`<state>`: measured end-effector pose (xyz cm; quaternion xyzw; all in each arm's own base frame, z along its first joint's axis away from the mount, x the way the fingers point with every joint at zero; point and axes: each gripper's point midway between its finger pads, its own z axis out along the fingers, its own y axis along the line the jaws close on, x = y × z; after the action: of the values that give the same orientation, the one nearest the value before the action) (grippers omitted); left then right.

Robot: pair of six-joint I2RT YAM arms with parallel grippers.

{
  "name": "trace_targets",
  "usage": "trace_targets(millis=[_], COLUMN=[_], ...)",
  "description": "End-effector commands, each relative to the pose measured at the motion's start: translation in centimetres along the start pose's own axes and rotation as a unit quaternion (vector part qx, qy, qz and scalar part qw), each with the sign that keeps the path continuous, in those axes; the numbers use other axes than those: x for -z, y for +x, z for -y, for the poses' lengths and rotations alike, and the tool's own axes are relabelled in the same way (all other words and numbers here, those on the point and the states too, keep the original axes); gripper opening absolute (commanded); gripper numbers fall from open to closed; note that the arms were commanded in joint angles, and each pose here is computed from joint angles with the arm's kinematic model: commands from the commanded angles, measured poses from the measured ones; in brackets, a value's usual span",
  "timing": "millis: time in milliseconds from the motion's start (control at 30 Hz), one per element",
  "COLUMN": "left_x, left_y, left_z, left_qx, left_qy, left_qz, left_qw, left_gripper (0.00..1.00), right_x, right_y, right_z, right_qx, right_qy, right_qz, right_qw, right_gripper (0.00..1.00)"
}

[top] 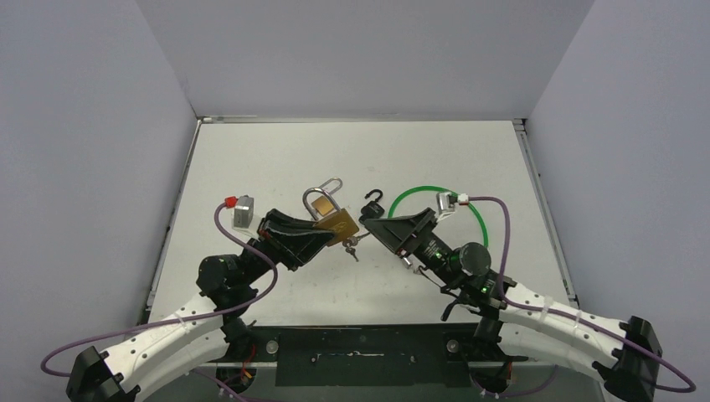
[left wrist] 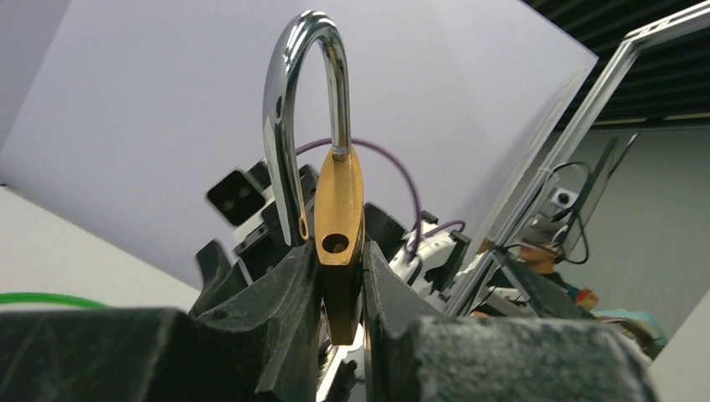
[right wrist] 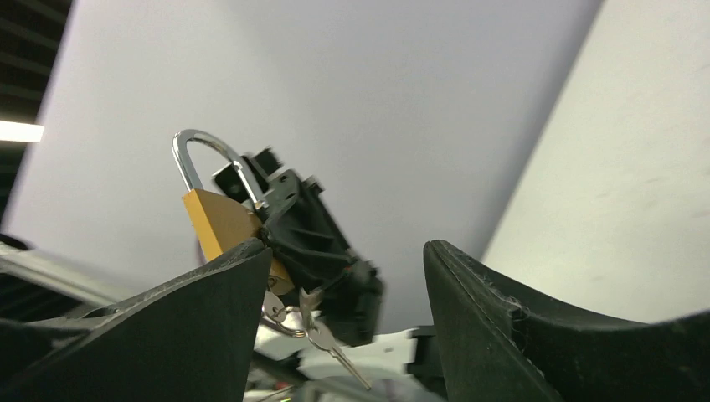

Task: Unlock with the key

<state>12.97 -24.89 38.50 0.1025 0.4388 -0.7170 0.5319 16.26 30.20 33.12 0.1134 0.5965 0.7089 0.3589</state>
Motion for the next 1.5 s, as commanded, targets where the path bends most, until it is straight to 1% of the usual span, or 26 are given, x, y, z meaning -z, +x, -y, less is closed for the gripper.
trace_targets(millis=[0, 67, 133, 233, 333, 433, 600, 667, 733, 800, 833, 933, 1000, 1033, 1067, 1133, 1233, 1300, 1333, 1367, 1400, 1467], left_x=[0.0, 0.3, 0.5, 0.8, 1.0, 1.1, 1.4, 1.4, 1.5, 1.7, 1.8, 2.0, 2.2, 2.4, 2.6, 3.3, 4.5, 5.3, 5.7, 6.6, 7.1, 8.4], left_y=[-1.4, -0.6, 0.4, 2.0, 3.5, 4.4, 4.6, 4.8, 4.9, 5.0, 5.0, 5.1, 5.0, 5.0, 4.8, 4.5, 4.4, 4.6, 4.5, 4.6, 4.4, 3.3], left_z=[0.0, -0.5, -0.5, -0.9, -1.2, -1.1, -1.7, -1.8, -2.1, -2.5, -2.8, -3.4, -4.1, -4.7, -5.4, -7.0, -9.4, -10.7, -11.4, -12.3, -13.0, -14.4], left_qx=[-0.09, -0.104, -0.114, -0.124, -0.127, -0.126, -0.137, -0.137, -0.138, -0.139, -0.139, -0.142, -0.147, -0.148, -0.151, -0.155, -0.157, -0.155, -0.158, -0.159, -0.162, -0.175], left_qy=[-0.031, -0.044, -0.039, -0.034, -0.03, -0.02, -0.031, -0.034, -0.038, -0.047, -0.052, -0.064, -0.083, -0.101, -0.119, -0.167, -0.233, -0.272, -0.295, -0.326, -0.351, -0.414], left_qz=[-0.004, -0.032, -0.063, -0.115, -0.161, -0.193, -0.205, -0.207, -0.208, -0.208, -0.207, -0.206, -0.203, -0.204, -0.203, -0.199, -0.201, -0.21, -0.215, -0.231, -0.236, -0.237], left_qw=[0.995, 0.993, 0.991, 0.985, 0.978, 0.973, 0.969, 0.968, 0.968, 0.967, 0.967, 0.966, 0.965, 0.962, 0.96, 0.953, 0.938, 0.926, 0.918, 0.903, 0.891, 0.861], left_gripper=[0.0, 0.0, 0.0, 0.0, 0.0, 0.0, 0.0, 0.0, 0.0, 0.0, 0.0, 0.0, 0.0, 0.0, 0.0, 0.0, 0.0, 0.0, 0.0, 0.0, 0.0, 0.0], right_x=[2.8, 3.4, 3.4, 2.6, 1.1, -0.5, -2.4, -2.7, -2.9, -2.9, -2.8, -2.4, -2.1, -2.0, -2.0, -2.2, -2.6, -2.6, -2.6, -2.6, -2.5, -2.5], right_y=[-3.5, -4.0, -4.0, -3.4, -2.4, -1.9, -0.6, -0.2, -1.0, -2.5, -3.1, -4.2, -4.4, -4.5, -4.5, -4.5, -5.5, -6.2, -6.5, -6.7, -6.6, -6.6], right_z=[3.0, 1.8, -0.4, -2.3, -2.6, -0.8, 1.7, 3.2, 4.8, 6.3, 7.0, 8.8, 10.0, 10.2, 10.3, 9.9, 8.8, 8.6, 8.5, 8.3, 8.4, 8.3], right_qx=[0.22, 0.279, 0.325, 0.374, 0.405, 0.42, 0.421, 0.417, 0.411, 0.412, 0.417, 0.442, 0.439, 0.435, 0.432, 0.422, 0.393, 0.377, 0.369, 0.363, 0.36, 0.352], right_qy=[0.112, 0.107, 0.084, 0.057, 0.053, 0.1, 0.136, 0.159, 0.21, 0.271, 0.301, 0.375, 0.413, 0.424, 0.426, 0.415, 0.389, 0.383, 0.381, 0.377, 0.372, 0.363], right_qz=[0.035, 0.022, 0.002, -0.036, -0.079, -0.118, -0.168, -0.182, -0.167, -0.138, -0.122, -0.089, -0.085, -0.081, -0.079, -0.07, -0.038, -0.017, -0.007, 0.001, 0.004, 0.011], right_qw=[0.968, 0.954, 0.942, 0.925, 0.909, 0.894, 0.881, 0.876, 0.872, 0.859, 0.849, 0.81, 0.793, 0.791, 0.791, 0.803, 0.832, 0.843, 0.847, 0.852, 0.855, 0.863], right_gripper=[0.68, 0.71, 0.74, 0.79, 0.82, 0.84, 0.84, 0.82, 0.75, 0.68, 0.66, 0.63, 0.63, 0.64, 0.67, 0.75, 0.78, 0.79, 0.8, 0.81, 0.81, 0.81])
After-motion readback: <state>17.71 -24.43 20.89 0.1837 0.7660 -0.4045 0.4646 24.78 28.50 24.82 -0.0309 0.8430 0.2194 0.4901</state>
